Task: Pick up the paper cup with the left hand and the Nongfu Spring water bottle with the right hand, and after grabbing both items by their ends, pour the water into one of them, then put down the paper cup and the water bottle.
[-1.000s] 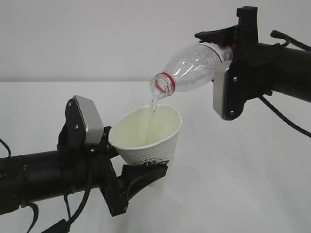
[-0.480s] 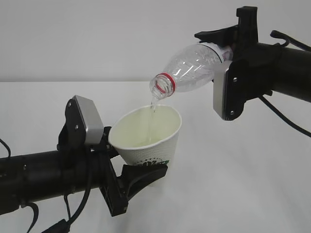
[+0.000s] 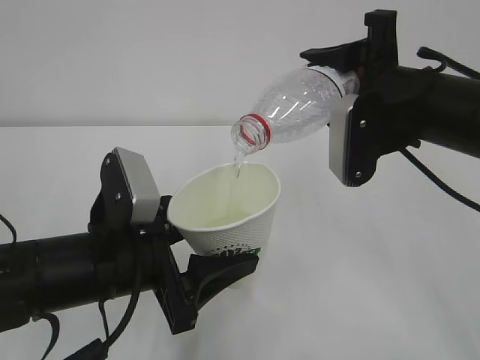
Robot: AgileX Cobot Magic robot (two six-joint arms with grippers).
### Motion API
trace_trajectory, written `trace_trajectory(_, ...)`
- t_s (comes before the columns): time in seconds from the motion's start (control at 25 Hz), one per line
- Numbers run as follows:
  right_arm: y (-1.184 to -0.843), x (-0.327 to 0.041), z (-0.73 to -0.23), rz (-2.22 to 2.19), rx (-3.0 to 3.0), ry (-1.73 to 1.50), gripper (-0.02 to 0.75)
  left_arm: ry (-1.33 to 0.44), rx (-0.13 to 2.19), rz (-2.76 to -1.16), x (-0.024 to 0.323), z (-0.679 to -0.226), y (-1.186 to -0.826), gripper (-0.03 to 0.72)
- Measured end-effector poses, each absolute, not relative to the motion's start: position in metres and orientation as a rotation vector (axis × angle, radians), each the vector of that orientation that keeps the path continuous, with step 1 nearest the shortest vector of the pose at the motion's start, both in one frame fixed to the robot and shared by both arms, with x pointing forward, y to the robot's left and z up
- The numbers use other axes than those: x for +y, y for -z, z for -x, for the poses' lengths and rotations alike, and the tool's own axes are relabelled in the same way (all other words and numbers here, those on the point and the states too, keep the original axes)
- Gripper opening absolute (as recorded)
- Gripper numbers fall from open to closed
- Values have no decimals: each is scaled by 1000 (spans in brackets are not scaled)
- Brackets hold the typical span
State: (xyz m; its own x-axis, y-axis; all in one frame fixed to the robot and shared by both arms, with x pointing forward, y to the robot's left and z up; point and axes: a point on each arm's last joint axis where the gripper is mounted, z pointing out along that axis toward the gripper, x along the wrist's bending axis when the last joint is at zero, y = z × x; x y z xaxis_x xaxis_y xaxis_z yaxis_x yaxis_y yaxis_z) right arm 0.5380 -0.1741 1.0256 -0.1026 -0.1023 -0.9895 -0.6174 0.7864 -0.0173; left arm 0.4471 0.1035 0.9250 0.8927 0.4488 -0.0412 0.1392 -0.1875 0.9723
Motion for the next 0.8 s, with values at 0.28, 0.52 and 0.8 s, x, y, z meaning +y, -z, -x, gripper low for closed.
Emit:
trace_trajectory(0.28,-1026,-174,-538,590,1634,-468,443,-295,447,-1756,104,-447,-925,526)
trace_trajectory(0.52,-1026,-174,-538,592,1634,-466,443,-295,447,-1756,104,-447,-925,526)
trace_trajectory(0.8,-1026,-174,-538,592,1632,-467,443,-295,447,-1756,104,-447,-925,526)
